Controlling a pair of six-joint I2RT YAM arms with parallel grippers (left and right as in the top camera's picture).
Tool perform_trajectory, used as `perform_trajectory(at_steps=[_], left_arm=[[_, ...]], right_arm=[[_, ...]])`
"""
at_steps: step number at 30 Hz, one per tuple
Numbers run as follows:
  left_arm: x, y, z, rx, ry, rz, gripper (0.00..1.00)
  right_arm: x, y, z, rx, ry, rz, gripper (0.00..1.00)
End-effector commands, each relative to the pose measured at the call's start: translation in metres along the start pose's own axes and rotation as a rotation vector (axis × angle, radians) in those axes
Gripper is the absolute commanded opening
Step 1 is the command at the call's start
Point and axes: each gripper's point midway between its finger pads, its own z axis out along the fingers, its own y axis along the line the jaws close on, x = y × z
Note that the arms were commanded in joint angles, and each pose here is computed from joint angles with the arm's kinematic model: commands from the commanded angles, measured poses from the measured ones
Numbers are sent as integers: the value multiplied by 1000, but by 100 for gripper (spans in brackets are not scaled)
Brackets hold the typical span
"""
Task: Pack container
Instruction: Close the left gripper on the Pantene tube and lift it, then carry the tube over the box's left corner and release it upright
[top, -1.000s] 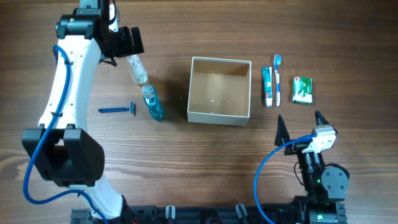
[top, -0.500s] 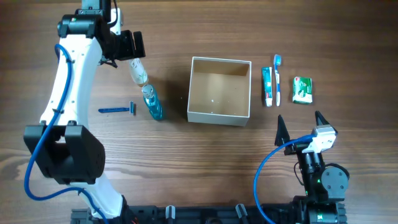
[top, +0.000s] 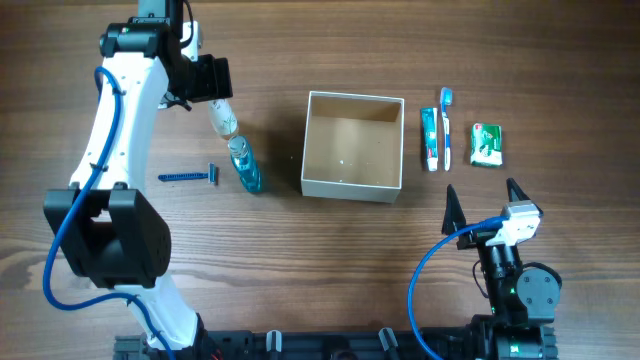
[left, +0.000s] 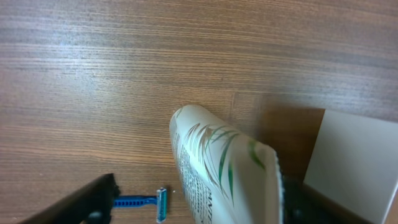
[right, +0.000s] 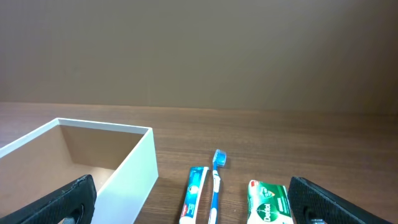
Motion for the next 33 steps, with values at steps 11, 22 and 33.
perform_trajectory(at_steps=[11, 22, 33], left_arm=[[-3, -3, 1, 16, -5, 9, 11], [-29, -10, -28, 36, -129, 16, 4], [-63, -41, -160, 174, -452, 67, 4]], right_arm=[[-2, 3, 0, -15, -9, -4, 100], [-2, 3, 0, -15, -9, -4, 100], [-2, 3, 0, -15, -9, -4, 100]])
